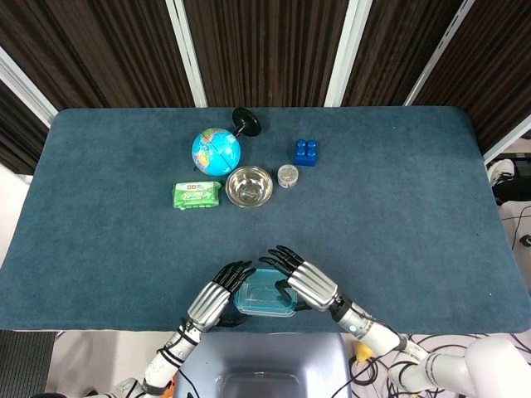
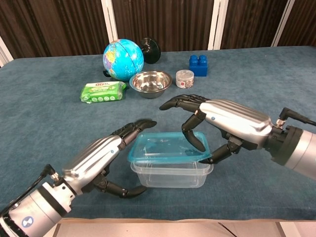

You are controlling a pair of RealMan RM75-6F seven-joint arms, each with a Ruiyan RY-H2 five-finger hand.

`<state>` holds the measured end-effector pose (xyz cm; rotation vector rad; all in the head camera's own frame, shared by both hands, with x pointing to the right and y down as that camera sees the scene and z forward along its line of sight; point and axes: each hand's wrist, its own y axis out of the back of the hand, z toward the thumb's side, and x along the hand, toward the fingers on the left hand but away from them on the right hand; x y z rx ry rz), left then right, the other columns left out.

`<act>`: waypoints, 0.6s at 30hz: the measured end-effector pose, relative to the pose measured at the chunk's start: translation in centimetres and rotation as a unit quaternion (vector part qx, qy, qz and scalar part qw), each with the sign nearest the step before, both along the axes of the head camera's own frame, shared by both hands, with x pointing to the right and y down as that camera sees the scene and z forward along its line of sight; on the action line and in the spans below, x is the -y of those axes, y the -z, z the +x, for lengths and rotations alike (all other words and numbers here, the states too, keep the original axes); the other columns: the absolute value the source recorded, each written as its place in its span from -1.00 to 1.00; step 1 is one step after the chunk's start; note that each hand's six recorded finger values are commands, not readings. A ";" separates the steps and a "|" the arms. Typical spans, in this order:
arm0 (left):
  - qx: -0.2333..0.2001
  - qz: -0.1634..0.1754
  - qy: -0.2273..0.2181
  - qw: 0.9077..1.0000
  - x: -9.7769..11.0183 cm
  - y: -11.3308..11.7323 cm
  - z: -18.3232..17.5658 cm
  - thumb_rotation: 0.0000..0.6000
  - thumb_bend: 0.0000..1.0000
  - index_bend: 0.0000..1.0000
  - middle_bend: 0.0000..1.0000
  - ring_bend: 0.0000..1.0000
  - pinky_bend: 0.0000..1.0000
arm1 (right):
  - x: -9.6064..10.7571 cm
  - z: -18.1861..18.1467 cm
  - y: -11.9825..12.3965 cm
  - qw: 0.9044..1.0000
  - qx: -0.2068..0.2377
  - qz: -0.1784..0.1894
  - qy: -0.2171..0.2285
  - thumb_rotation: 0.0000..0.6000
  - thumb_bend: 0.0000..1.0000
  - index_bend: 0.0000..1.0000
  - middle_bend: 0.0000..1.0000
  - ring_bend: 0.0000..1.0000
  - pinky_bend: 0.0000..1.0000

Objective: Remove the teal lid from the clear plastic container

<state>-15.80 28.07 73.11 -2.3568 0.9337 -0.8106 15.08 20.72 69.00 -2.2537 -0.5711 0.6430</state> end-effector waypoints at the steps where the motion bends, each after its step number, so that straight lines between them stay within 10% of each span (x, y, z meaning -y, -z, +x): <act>1: -0.005 -0.003 0.004 1.000 0.2 0.1 0.0 1.00 -0.47 -1.00 -1.00 -1.00 -0.87 | 0.1 0.1 0.1 1.000 0.000 0.002 -0.001 1.00 0.11 0.59 -0.80 -1.00 -1.00; 18: 0.020 0.029 0.052 0.998 4.9 1.1 -4.1 0.88 -0.49 -1.00 -1.00 -1.00 -0.90 | 2.3 2.5 3.3 0.998 0.004 0.055 -0.012 1.00 0.13 0.60 -0.78 -1.00 -1.00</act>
